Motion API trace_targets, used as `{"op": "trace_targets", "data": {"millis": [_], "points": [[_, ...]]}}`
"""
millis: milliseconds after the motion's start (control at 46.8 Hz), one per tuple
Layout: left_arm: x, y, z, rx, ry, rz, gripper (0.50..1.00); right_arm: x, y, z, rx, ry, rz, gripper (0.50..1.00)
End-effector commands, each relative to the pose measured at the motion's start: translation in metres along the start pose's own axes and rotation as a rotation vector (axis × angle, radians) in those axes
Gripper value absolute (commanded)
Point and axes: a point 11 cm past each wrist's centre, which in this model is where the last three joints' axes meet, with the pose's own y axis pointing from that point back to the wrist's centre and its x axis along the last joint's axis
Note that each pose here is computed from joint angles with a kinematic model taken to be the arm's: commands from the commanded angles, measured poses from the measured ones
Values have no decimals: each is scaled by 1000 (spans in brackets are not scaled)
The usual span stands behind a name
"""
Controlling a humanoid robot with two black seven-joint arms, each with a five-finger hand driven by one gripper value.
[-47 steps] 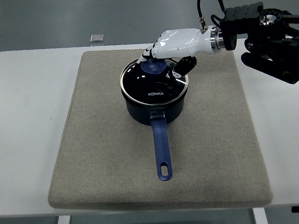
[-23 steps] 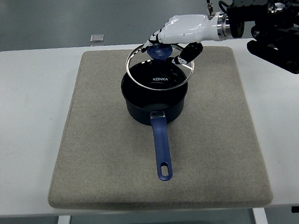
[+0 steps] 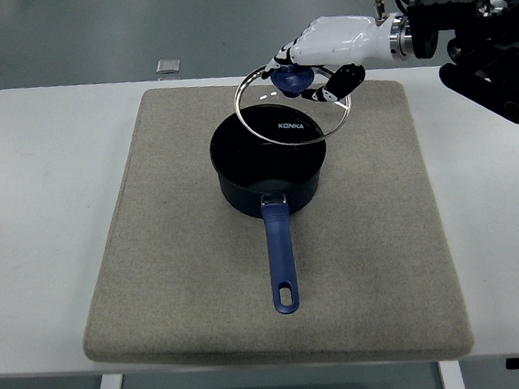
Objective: Lift the pot lid and place it to the right of the pot.
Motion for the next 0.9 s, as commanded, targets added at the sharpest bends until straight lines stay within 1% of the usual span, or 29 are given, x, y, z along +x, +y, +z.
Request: {"op": "trace_targets", "data": {"millis": [0, 150, 214, 427, 620, 748, 876], "points": [[0, 0, 0, 0, -1, 0, 1000, -1, 0, 0, 0, 0, -2, 500], [0, 0, 0, 0, -1, 0, 1000, -1, 1, 1, -4, 2, -4, 500], [0, 0, 0, 0, -1, 0, 1000, -3, 2, 5, -16, 6, -11, 500], [0, 0, 0, 0, -1, 0, 1000, -9, 10, 22, -71, 5, -22, 500], [0, 0, 0, 0, 1, 0, 1000, -14, 15, 30, -101, 6, -32, 500], [0, 0, 0, 0, -1, 0, 1000, -16, 22, 42, -142, 3, -32, 500], [0, 0, 0, 0, -1, 0, 1000, -17, 27, 50, -170, 3, -31, 500]]}}
